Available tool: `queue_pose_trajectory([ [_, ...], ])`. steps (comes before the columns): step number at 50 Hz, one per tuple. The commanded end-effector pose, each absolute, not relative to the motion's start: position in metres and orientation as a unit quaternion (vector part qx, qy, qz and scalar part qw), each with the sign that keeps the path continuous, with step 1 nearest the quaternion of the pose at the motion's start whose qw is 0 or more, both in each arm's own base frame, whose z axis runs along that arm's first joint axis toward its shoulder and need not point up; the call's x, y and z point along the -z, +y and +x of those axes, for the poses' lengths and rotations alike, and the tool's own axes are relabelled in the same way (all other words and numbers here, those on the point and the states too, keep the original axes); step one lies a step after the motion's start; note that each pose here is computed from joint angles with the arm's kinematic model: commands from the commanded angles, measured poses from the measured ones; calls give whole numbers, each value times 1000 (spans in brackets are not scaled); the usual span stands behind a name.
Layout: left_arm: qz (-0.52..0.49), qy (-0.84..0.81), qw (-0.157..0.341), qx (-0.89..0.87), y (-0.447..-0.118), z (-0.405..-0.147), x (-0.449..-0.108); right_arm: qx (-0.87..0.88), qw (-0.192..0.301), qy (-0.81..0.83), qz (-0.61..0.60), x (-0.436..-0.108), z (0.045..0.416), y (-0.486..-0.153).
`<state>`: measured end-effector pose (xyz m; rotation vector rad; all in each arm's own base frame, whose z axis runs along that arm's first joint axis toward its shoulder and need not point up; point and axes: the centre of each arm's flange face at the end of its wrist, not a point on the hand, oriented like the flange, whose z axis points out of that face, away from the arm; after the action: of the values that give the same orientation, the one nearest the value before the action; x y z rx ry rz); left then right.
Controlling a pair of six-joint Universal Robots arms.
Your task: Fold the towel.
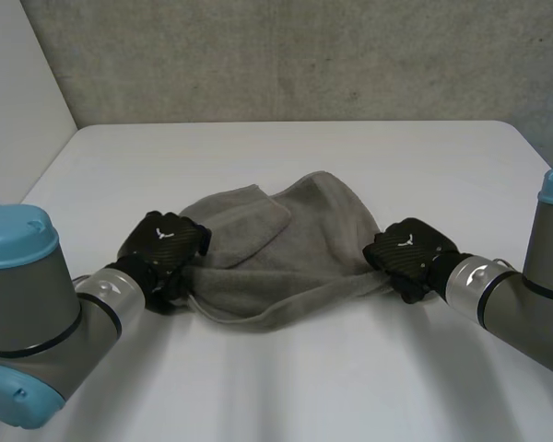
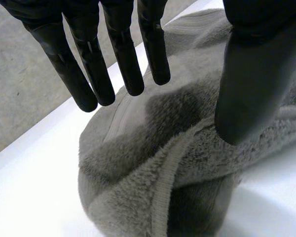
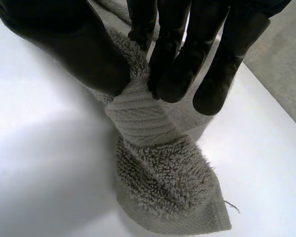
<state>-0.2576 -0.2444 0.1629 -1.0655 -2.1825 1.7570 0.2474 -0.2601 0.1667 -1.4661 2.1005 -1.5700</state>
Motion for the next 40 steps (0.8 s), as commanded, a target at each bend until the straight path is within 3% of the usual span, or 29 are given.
queue_pose_trajectory([
  [1, -337, -743, 52, -576, -253, -246, -155, 530, 45, 720, -446, -168, 237, -272],
  [29, -332, -773, 36, -540, -233, -234, -137, 502, 55, 765, -400, -190, 200, -301],
  [40, -332, -768, 37, -546, -219, -230, -146, 475, 74, 778, -405, -167, 204, -305],
])
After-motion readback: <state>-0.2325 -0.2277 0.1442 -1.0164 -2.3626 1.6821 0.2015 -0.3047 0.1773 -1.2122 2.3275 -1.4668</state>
